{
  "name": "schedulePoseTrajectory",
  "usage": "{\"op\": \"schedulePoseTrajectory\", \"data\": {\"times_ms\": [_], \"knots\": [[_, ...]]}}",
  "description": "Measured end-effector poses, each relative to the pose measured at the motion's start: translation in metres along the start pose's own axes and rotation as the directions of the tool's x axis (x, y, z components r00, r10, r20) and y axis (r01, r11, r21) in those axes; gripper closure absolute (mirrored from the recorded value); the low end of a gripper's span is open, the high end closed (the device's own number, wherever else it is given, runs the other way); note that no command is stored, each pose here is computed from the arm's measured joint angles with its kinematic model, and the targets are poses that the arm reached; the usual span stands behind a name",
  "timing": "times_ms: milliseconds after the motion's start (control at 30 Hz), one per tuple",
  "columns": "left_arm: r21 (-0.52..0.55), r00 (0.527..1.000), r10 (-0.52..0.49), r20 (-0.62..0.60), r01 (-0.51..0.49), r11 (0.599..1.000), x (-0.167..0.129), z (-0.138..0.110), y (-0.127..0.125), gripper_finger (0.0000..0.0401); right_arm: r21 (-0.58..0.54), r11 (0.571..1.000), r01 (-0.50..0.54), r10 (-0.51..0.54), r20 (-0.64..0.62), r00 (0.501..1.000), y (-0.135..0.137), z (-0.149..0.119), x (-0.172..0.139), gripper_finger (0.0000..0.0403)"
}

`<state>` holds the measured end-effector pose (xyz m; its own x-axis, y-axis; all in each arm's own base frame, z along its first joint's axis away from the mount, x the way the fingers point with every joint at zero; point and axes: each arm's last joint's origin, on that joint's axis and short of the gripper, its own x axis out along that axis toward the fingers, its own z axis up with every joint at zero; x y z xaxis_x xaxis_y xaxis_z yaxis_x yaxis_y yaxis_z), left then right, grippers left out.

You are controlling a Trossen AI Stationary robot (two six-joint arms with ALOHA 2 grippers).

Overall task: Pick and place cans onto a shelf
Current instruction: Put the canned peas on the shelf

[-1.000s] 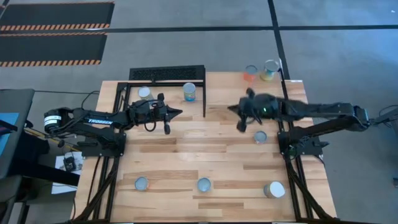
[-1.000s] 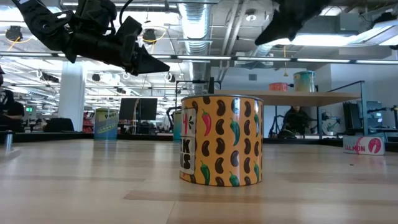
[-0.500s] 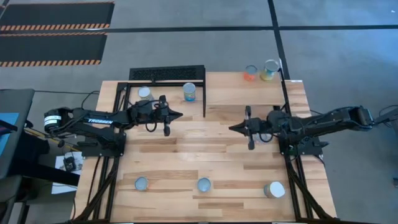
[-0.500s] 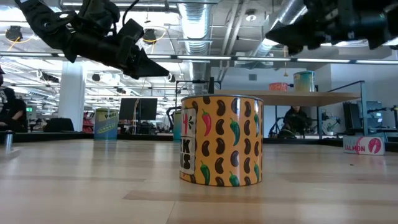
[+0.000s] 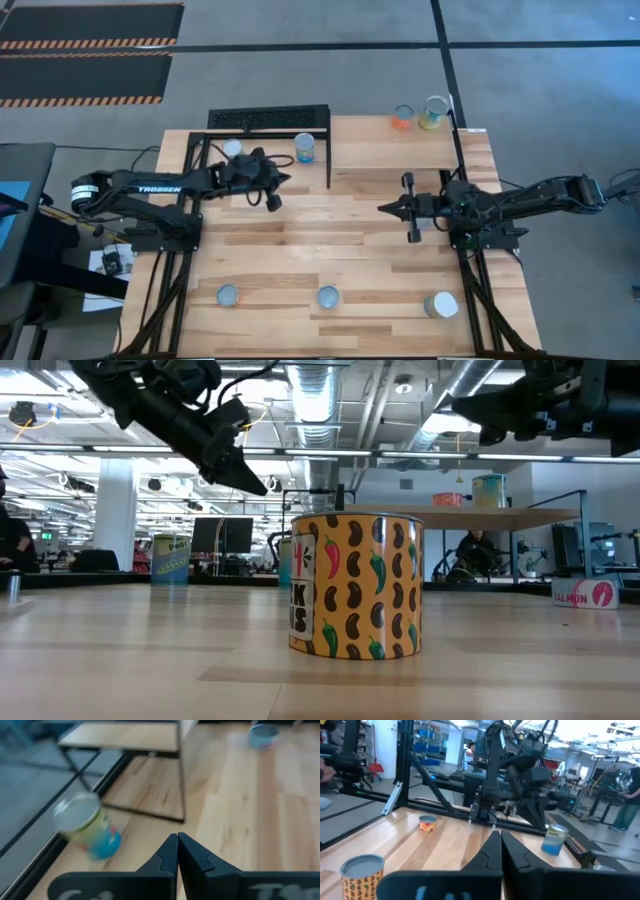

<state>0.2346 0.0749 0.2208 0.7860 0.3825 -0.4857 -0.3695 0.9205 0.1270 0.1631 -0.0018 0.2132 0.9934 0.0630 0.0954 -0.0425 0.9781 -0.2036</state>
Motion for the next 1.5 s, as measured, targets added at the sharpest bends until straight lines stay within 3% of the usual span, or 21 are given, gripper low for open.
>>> {"op": "schedulePoseTrajectory", "data": {"times_ms": [133, 400, 633, 833, 1100, 1500], "knots": [[-0.057, 0.985, 0.097, -0.142, -0.106, 0.993, -0.006, 0.008, 0.004, 0.0388, -0.036, 0.999, -0.001, 0.001, 0.005, 1.000, 0.000, 0.001, -0.001, 0.0397], [-0.050, 0.900, 0.239, -0.364, -0.275, 0.960, -0.021, 0.016, 0.028, 0.0325, -0.039, 0.999, -0.002, 0.002, 0.000, 1.000, 0.000, 0.000, 0.000, 0.0397], [-0.058, 0.796, 0.302, -0.525, -0.387, 0.920, -0.030, 0.001, 0.063, 0.0263, -0.010, 1.000, -0.010, 0.009, -0.041, 0.999, 0.001, -0.002, -0.003, 0.0396], [-0.013, 0.747, 0.316, -0.585, -0.398, 0.918, -0.034, -0.007, 0.077, 0.0235, 0.015, 1.000, -0.026, 0.026, -0.021, 0.999, 0.002, 0.003, -0.009, 0.0396], [0.023, 0.690, 0.320, -0.650, -0.402, 0.915, -0.040, -0.015, 0.085, 0.0231, 0.028, 0.997, -0.075, 0.075, 0.000, 0.997, 0.008, 0.011, -0.023, 0.0396], [0.078, 0.654, 0.333, -0.679, -0.387, 0.919, -0.039, -0.021, 0.098, 0.0231, -0.041, 0.999, -0.013, 0.014, 0.025, 1.000, 0.001, 0.015, -0.030, 0.0396]]}}
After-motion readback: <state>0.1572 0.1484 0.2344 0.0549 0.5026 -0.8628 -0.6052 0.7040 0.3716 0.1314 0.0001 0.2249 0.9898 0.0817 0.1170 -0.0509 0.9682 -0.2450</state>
